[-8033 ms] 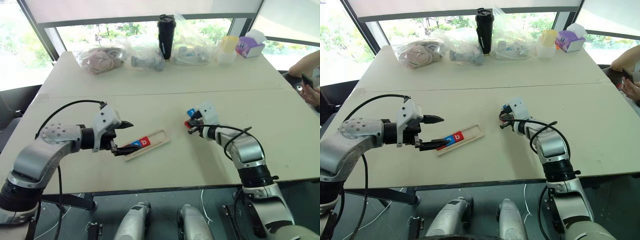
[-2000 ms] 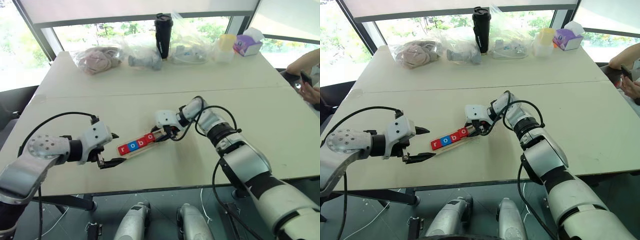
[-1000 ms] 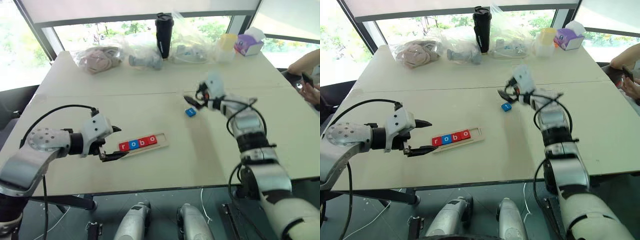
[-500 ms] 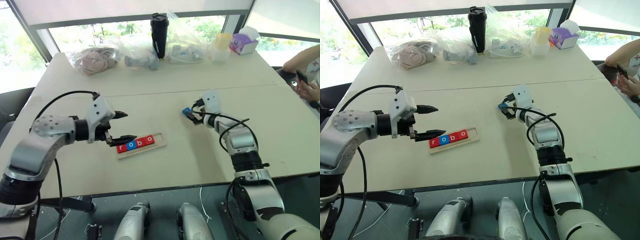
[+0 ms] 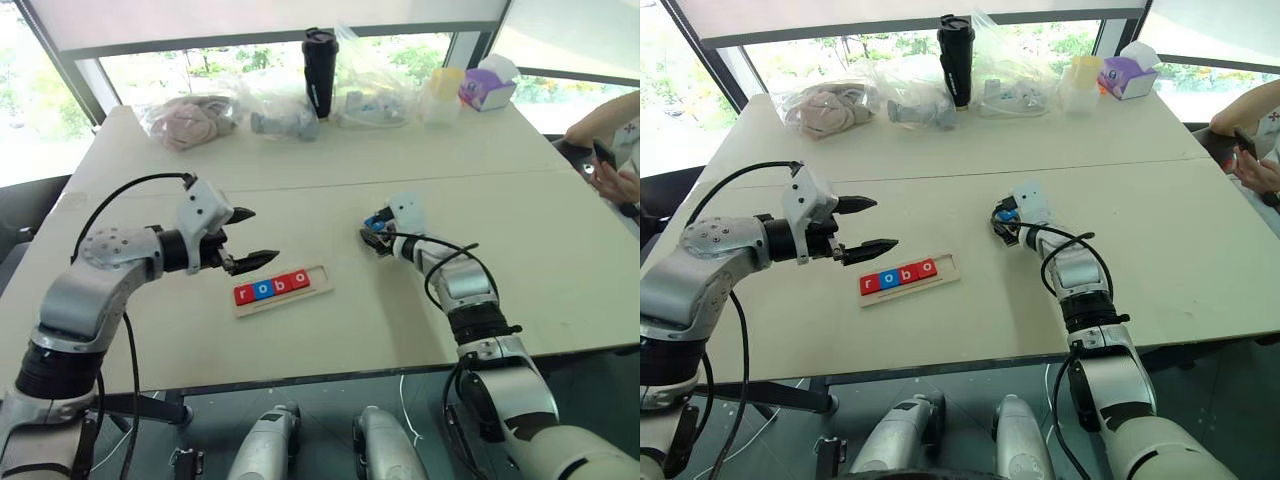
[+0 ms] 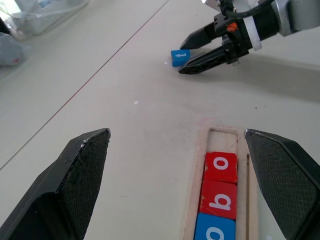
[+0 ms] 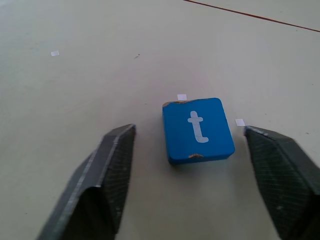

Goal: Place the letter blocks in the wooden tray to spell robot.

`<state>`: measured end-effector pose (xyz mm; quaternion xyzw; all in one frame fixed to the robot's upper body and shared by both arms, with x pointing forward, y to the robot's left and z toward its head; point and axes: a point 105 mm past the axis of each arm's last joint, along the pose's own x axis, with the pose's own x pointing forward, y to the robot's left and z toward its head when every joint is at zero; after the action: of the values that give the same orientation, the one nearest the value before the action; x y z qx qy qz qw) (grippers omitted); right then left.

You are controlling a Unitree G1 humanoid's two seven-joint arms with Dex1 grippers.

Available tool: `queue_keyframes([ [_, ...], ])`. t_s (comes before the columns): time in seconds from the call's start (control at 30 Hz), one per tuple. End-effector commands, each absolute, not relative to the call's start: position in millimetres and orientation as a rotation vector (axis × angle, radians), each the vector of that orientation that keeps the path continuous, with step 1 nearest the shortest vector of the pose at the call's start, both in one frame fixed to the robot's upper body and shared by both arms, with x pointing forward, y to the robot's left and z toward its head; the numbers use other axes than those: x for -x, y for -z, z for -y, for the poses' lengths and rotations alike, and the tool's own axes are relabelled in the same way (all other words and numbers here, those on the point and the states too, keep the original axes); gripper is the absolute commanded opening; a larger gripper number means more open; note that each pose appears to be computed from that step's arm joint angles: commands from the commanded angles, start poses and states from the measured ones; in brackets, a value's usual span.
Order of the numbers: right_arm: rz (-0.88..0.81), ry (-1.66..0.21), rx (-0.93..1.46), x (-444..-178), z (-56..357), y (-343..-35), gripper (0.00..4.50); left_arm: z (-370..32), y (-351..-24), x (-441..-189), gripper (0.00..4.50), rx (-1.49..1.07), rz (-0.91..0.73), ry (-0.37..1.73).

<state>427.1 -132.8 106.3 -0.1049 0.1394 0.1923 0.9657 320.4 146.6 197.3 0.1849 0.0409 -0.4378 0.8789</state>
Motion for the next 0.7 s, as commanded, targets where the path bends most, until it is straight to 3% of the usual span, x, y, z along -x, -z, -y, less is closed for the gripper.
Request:
queue_keyframes([
  [0.03,-0.235,-0.392,0.204,-430.9,129.6,-119.6,1.49,-146.9,-211.4,-321.5,4.5,-0.404,-0.022,0.892],
  [0.07,-0.233,-0.39,0.204,-430.5,129.9,-120.2,1.15,-145.9,-211.1,-321.2,4.5,-0.4,-0.021,0.895],
  [0.2,-0.18,-0.358,0.255,-423.0,137.7,-135.8,1.16,-144.3,-208.2,-317.5,4.5,-0.403,-0.032,0.911],
  [0.33,-0.117,-0.274,0.219,-390.7,147.5,-162.2,1.16,-139.0,-202.0,-308.6,4.5,-0.367,-0.044,0.947],
  [0.53,-0.24,-0.238,0.071,-316.1,126.9,-151.4,1.16,-123.4,-178.9,-281.9,4.5,-0.368,-0.14,1.1],
  [0.7,-0.348,-0.222,0.007,-297.9,117.0,-138.6,1.16,-119.4,-167.8,-274.9,4.5,-0.42,-0.185,1.158],
])
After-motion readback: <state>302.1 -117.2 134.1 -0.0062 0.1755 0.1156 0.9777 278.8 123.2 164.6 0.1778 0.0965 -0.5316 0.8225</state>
